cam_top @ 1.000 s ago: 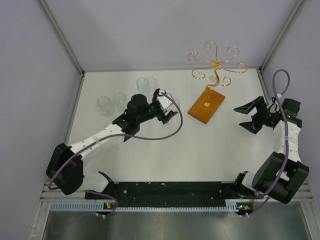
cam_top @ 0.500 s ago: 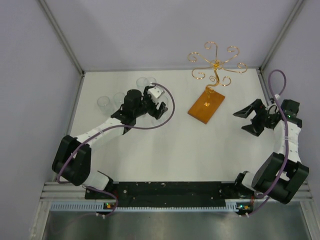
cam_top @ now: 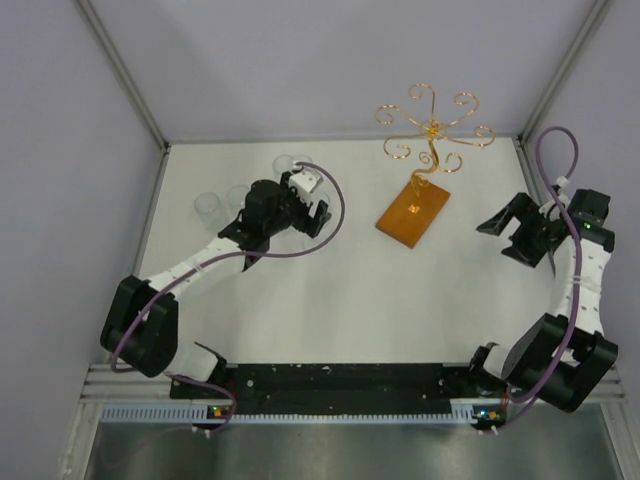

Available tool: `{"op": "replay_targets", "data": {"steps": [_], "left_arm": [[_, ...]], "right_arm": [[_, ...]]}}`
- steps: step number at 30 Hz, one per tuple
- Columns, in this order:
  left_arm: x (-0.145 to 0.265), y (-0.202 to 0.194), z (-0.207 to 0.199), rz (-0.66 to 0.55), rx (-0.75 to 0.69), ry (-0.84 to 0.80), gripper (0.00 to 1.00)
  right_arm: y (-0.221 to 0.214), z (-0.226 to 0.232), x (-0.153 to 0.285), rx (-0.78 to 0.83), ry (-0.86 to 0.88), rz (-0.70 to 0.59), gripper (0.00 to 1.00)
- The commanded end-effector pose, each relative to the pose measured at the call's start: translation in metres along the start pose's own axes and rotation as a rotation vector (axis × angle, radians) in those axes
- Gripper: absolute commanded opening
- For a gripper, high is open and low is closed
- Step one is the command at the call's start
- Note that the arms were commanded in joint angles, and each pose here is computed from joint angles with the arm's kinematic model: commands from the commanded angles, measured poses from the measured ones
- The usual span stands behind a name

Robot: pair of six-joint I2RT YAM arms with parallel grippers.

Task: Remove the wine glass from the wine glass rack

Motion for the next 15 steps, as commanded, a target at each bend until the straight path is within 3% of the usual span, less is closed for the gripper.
{"op": "replay_targets", "data": {"steps": [1, 3, 4, 9, 15], "left_arm": [[0.027, 0.039, 0.007, -0.144, -0.012, 0.093, 0.85], [0.033, 0.044, 0.008, -0.16, -0.016, 0.111, 0.89], [0.036, 0.046, 0.009, -0.167, -0.014, 0.118, 0.99], [0.049, 0.053, 0.007, -0.183, -0.003, 0.127, 0.99], [0.09, 0.076, 0.005, -0.231, -0.061, 0.159, 0.99]], "right_arm": [[0.011, -0.002, 0.016, 0.028, -0.131, -0.072, 0.99], [0.011, -0.006, 0.018, 0.014, -0.188, -0.073, 0.99], [0.012, -0.008, 0.02, 0.006, -0.222, -0.077, 0.99], [0.013, -0.012, 0.025, -0.001, -0.303, -0.079, 0.99], [0.02, -0.005, 0.03, 0.013, -0.283, -0.104, 0.99]]}}
Point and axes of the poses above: each gripper's point midway between its finger pads, its own x axis back along the fingers, its own z axis along the line the jaws close on, y = z × x, the point moved 8 cm from there along x, back along the fingers, and after that the axes turned 1 degree about -x, right-handed, at the moved point
